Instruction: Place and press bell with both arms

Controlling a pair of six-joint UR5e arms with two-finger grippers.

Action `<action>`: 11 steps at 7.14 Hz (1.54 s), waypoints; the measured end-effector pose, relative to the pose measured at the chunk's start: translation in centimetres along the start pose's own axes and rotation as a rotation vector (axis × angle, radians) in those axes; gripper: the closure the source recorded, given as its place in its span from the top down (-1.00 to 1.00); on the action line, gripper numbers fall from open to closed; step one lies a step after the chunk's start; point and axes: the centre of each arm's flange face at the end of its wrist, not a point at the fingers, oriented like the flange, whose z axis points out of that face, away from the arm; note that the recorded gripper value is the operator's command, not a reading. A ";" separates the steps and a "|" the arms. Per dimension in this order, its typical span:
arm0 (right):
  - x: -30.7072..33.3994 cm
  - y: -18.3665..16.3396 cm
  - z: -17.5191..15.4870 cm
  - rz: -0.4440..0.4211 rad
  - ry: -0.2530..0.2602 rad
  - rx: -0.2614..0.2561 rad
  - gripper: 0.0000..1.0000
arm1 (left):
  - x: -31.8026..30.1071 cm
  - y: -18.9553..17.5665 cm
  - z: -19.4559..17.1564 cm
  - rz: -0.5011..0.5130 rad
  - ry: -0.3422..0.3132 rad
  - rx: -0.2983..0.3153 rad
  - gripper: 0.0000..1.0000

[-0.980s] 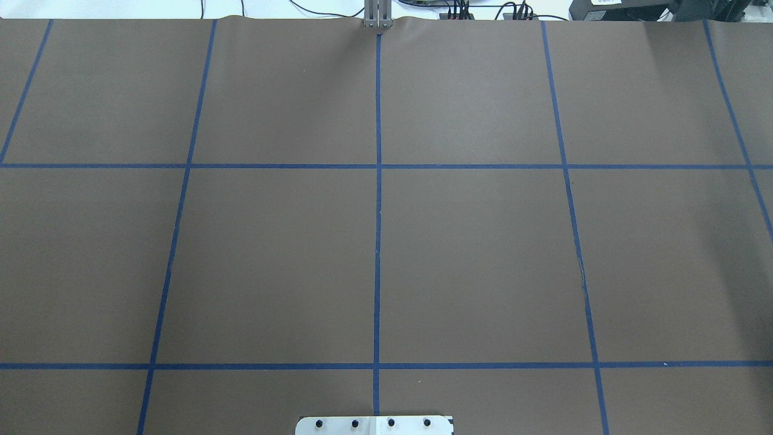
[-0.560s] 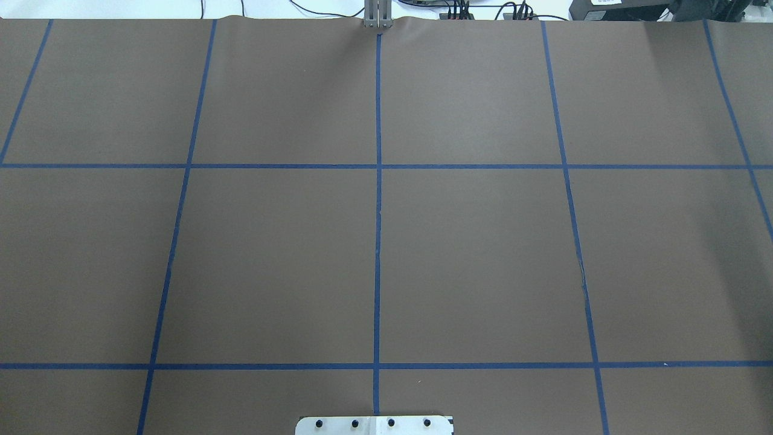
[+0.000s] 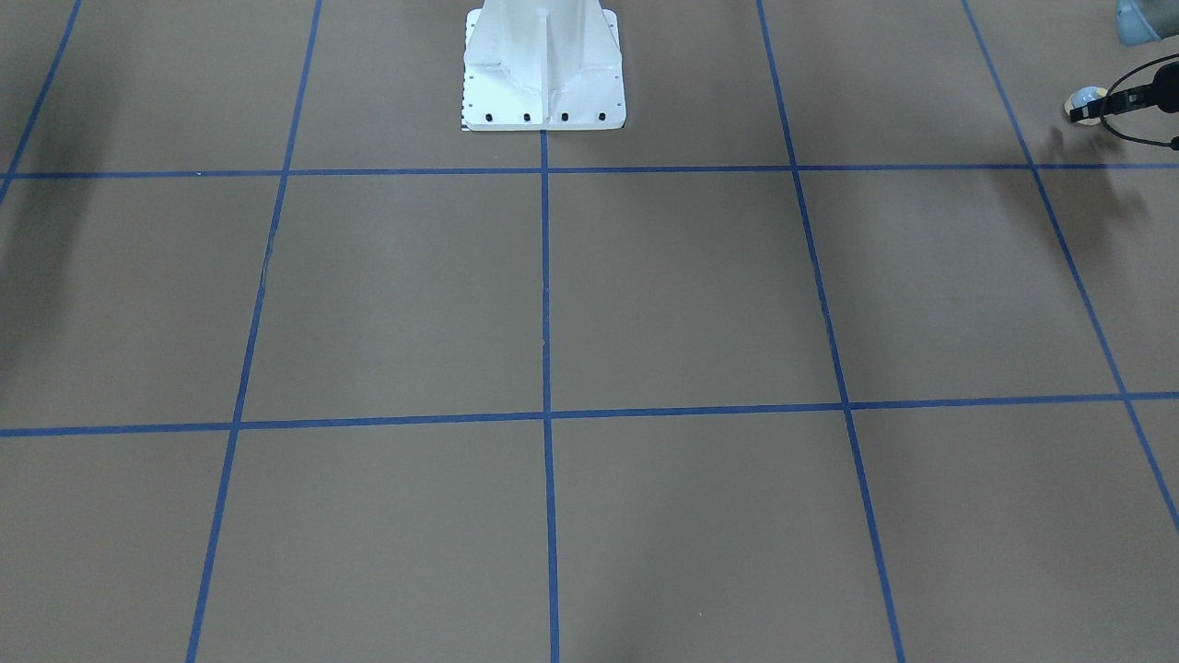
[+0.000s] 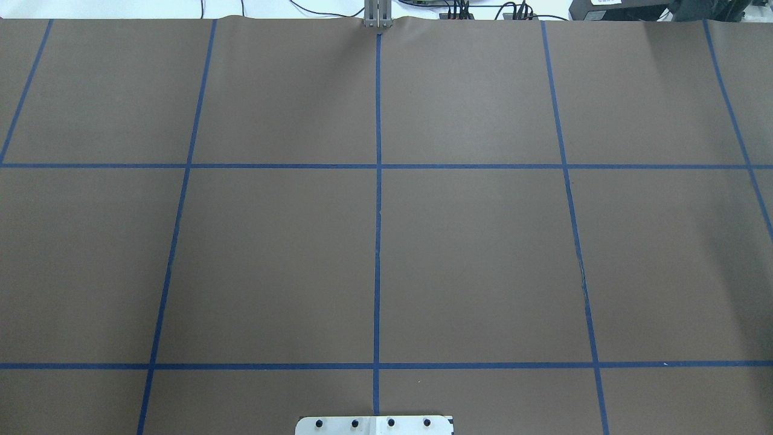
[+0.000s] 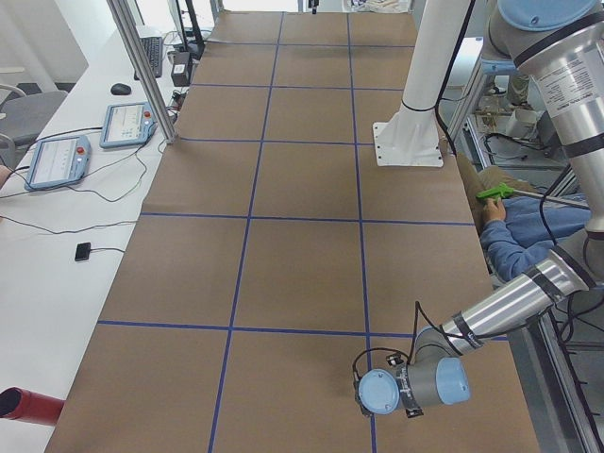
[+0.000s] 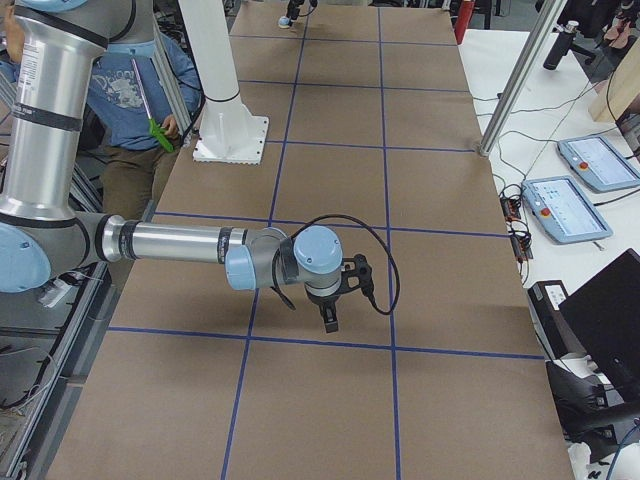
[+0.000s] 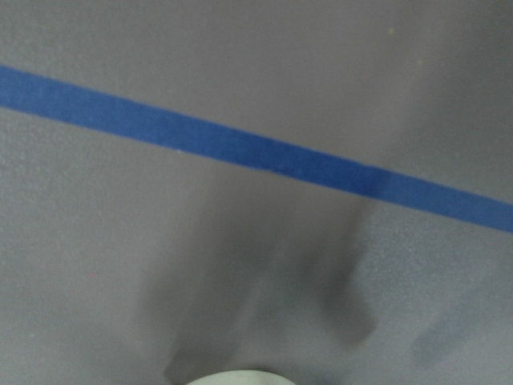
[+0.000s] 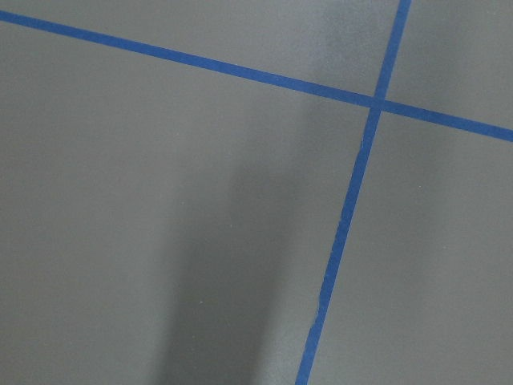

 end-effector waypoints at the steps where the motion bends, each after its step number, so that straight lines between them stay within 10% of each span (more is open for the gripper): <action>1: 0.1 0.2 0.1 0.002 0.000 -0.002 1.00 | -0.1 1.1 0.0 0.000 -0.012 0.001 0.99; 11: 0.2 0.7 0.3 0.007 -0.006 -0.008 1.00 | 0.2 0.0 0.2 -0.010 -0.091 -0.010 0.99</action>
